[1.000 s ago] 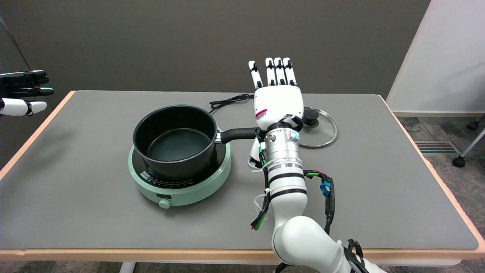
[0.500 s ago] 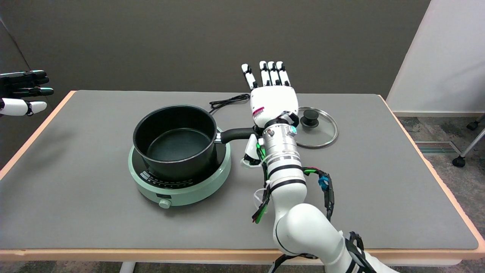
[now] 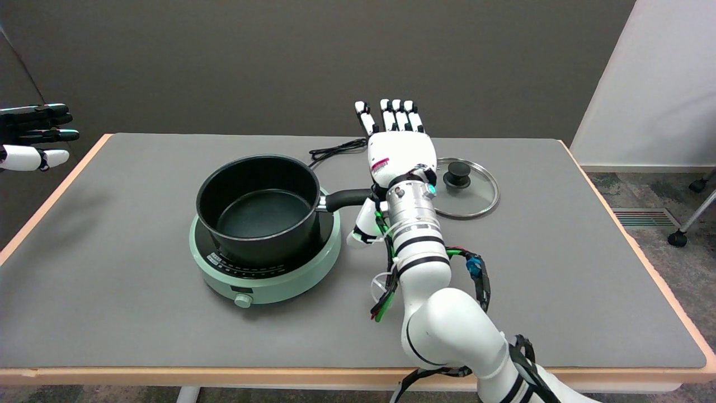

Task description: Pick up the soup pot.

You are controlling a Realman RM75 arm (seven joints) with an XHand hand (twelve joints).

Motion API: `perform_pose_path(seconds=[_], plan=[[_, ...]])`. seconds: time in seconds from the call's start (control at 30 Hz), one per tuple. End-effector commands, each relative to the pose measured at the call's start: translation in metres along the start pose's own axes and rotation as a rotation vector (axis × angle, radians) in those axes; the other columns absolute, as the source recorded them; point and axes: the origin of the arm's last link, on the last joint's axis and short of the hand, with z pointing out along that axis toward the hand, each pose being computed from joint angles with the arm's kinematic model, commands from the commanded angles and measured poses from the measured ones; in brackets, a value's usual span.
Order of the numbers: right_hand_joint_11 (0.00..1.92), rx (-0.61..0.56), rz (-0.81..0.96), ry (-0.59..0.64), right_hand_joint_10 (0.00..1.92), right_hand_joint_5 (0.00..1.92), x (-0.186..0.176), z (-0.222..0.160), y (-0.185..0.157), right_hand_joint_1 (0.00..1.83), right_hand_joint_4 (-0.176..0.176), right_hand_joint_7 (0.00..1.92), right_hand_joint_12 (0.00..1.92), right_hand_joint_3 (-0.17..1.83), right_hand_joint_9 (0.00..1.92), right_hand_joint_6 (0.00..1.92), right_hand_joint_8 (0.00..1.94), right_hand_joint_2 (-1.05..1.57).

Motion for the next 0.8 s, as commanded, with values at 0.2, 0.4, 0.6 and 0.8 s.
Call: perform_pose_path(seconds=[0.2,0.4,0.6,0.8], plan=[[0.01,-0.036,0.038,-0.072,0.01,0.01,0.002,0.004,-0.03,1.11,0.176,0.01,0.01,0.8,0.01,0.01,0.01,-0.56],[0.01,-0.011,0.043,-0.068,0.01,0.01,0.009,0.003,-0.051,1.12,0.176,0.01,0.01,0.78,0.01,0.01,0.01,-0.56],[0.01,-0.039,0.033,-0.117,0.01,0.01,0.0,-0.001,-0.058,1.12,0.176,0.01,0.01,0.79,0.01,0.01,0.01,-0.57],[0.01,-0.099,-0.025,-0.162,0.01,0.01,-0.003,-0.008,-0.056,1.12,0.176,0.01,0.01,0.75,0.01,0.01,0.01,-0.56]])
